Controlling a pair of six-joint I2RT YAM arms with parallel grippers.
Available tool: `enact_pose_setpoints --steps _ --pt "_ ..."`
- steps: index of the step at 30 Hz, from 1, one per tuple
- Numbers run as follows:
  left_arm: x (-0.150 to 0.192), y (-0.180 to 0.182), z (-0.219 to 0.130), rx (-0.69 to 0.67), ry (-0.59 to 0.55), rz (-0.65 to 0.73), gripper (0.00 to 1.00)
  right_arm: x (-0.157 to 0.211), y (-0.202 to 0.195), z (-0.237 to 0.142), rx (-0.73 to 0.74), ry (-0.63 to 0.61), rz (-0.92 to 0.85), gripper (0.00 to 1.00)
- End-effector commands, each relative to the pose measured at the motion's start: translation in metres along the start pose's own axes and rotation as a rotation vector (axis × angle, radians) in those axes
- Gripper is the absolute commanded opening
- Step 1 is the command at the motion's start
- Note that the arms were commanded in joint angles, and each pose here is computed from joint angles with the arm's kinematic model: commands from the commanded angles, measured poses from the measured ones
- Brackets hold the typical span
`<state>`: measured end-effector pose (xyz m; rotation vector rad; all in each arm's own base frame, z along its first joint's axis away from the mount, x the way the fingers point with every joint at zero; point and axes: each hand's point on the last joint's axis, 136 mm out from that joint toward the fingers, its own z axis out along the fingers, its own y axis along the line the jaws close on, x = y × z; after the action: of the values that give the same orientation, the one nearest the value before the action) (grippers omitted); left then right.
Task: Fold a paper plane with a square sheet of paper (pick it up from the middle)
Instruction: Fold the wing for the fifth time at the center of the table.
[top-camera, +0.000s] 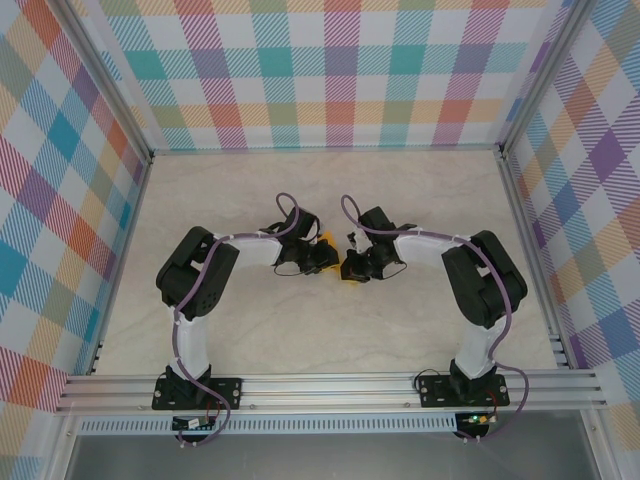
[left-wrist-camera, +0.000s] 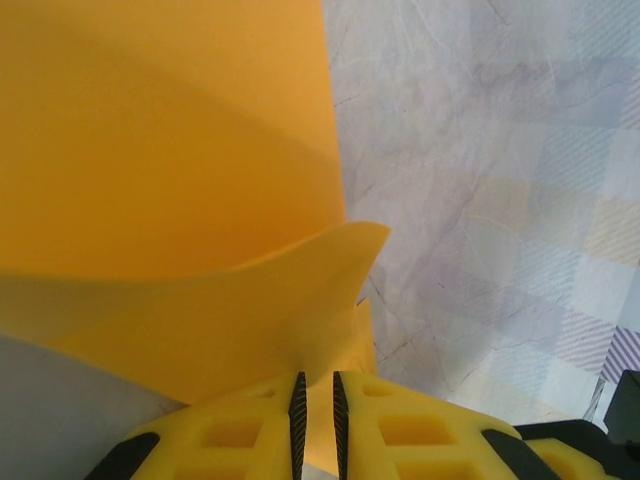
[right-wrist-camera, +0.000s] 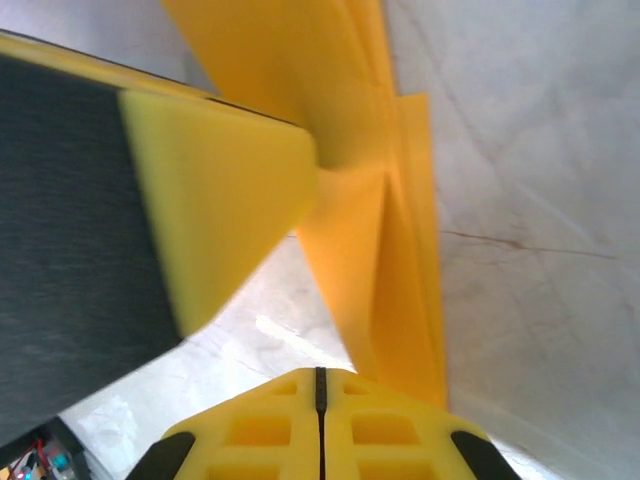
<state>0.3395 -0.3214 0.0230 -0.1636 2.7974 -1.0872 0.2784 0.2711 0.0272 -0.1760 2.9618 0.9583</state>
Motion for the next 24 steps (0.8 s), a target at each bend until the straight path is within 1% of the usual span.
enact_pose_setpoints --steps 1,14,24 --pt "0.012 0.029 0.013 -0.114 0.028 -0.039 0.18 0.002 -0.012 0.001 0.073 0.015 0.03 0.06" --pt "0.01 0.034 0.013 -0.149 0.026 -0.044 0.18 0.008 -0.027 0.004 0.135 0.034 0.058 0.06" --pt "0.009 0.039 0.012 -0.19 0.024 -0.037 0.18 0.015 -0.036 0.002 0.132 0.045 0.073 0.05"
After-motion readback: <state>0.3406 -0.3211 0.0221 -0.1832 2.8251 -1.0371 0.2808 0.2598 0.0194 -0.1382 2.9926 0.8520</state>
